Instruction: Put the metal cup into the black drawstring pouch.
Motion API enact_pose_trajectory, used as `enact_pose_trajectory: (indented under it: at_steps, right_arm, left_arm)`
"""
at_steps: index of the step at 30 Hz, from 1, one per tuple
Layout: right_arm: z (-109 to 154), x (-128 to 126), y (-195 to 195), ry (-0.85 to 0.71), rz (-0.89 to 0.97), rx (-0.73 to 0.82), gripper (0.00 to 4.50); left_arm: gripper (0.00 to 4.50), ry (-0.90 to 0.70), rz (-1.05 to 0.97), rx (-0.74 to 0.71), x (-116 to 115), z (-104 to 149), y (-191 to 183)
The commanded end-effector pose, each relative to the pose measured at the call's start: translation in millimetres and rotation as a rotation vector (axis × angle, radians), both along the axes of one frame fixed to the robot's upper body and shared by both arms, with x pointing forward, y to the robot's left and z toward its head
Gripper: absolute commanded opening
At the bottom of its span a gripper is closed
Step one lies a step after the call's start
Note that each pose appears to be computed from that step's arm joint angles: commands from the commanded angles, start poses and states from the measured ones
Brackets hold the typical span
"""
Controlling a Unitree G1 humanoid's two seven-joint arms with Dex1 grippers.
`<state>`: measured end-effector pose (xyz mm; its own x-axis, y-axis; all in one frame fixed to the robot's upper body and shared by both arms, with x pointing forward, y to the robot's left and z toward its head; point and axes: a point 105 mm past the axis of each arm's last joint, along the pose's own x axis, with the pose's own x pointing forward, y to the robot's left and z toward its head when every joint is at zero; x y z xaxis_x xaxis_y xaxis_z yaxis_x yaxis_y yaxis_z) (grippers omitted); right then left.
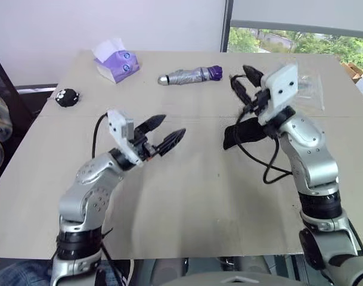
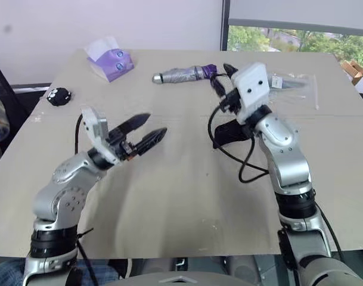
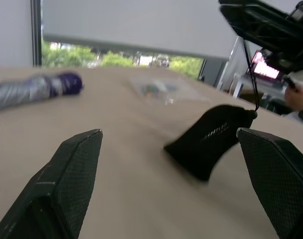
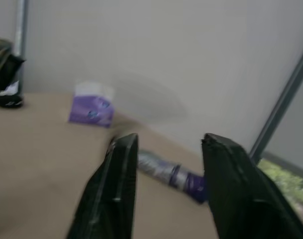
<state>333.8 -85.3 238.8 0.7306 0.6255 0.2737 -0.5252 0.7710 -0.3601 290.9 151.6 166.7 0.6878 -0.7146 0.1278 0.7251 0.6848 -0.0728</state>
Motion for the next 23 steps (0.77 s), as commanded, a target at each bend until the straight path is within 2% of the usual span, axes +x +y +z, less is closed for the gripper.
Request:
enact_pose_trajectory:
  at_steps: [1, 8, 14, 17, 19, 23]
  right_arm:
    - [-18.9, -8.3, -26.0, 0.101, 0.047, -0.029, 3.16]
    - [-77.5, -38.7, -67.1, 0.331, 0.188, -0.054, 3.16]
    - [-131.2, -66.4, -87.3, 0.479, 0.161, -0.04, 3.16]
    - [-143.5, -80.1, -96.0, 0.491, 0.146, -0.023, 3.16]
    - [-142.7, -94.2, -105.6, 0.413, 0.137, -0.016, 3.16]
    - [-152.8, -114.2, -110.1, 0.501, 0.16, 0.014, 3.16]
  left_arm:
    - [4.5, -0.002, 0.003, 0.054, -13.4, -8.0, 0.6]
    - [4.5, 0.06, 0.125, 0.151, -27.2, -38.6, 10.9]
    - [4.5, 0.103, 0.126, 0.182, -46.5, -55.8, 7.9]
    - [4.5, 0.123, 0.136, 0.206, -53.2, -64.6, 9.8]
    - [4.5, 0.135, 0.15, 0.221, -58.2, -71.5, 12.3]
    - [4.5, 0.126, 0.128, 0.258, -63.4, -79.9, 11.3]
